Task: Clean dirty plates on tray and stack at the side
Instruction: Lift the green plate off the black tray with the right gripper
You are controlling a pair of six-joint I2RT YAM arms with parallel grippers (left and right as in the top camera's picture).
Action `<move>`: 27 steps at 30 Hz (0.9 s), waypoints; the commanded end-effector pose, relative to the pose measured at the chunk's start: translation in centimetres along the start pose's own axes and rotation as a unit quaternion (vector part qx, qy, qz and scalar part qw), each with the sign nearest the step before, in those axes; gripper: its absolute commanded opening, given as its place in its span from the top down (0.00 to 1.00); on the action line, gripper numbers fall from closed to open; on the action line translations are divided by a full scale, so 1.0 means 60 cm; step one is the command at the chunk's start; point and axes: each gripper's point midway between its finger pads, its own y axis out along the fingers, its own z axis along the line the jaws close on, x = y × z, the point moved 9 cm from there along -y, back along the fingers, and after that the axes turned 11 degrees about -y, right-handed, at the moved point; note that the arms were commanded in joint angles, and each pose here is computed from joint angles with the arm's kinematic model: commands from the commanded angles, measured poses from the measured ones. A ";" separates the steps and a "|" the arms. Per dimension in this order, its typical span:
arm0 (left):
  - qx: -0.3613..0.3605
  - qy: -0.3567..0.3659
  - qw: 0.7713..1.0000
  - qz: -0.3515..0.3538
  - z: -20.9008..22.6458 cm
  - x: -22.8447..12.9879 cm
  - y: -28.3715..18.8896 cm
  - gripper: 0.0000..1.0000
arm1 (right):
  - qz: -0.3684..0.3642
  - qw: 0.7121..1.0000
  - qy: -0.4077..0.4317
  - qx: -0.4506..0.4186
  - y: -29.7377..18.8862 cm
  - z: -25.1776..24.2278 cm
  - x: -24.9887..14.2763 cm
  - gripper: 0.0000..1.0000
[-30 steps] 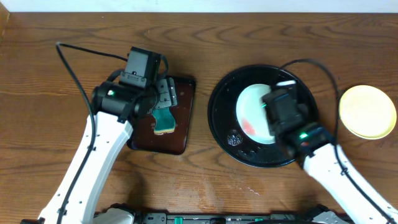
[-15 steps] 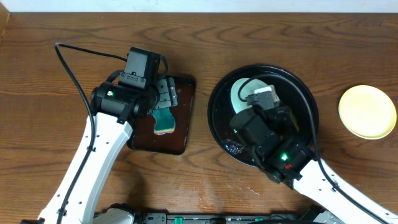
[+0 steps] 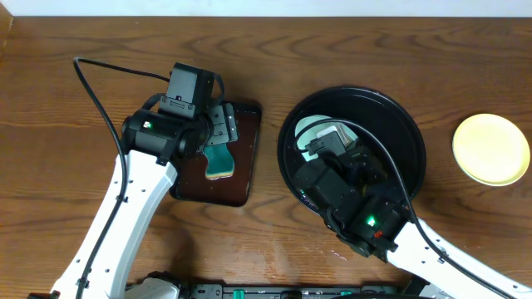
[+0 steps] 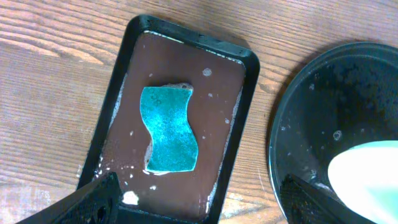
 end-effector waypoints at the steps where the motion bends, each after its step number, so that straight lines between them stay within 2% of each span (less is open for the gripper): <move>1: -0.007 -0.003 1.000 -0.006 -0.003 0.007 -0.008 0.17 | 0.000 0.999 0.007 -0.044 -0.008 -0.021 0.001 0.99; 27: -0.007 -0.003 1.000 -0.006 -0.003 0.007 -0.008 0.17 | 0.000 0.998 0.022 -0.063 -0.008 -0.027 0.003 0.99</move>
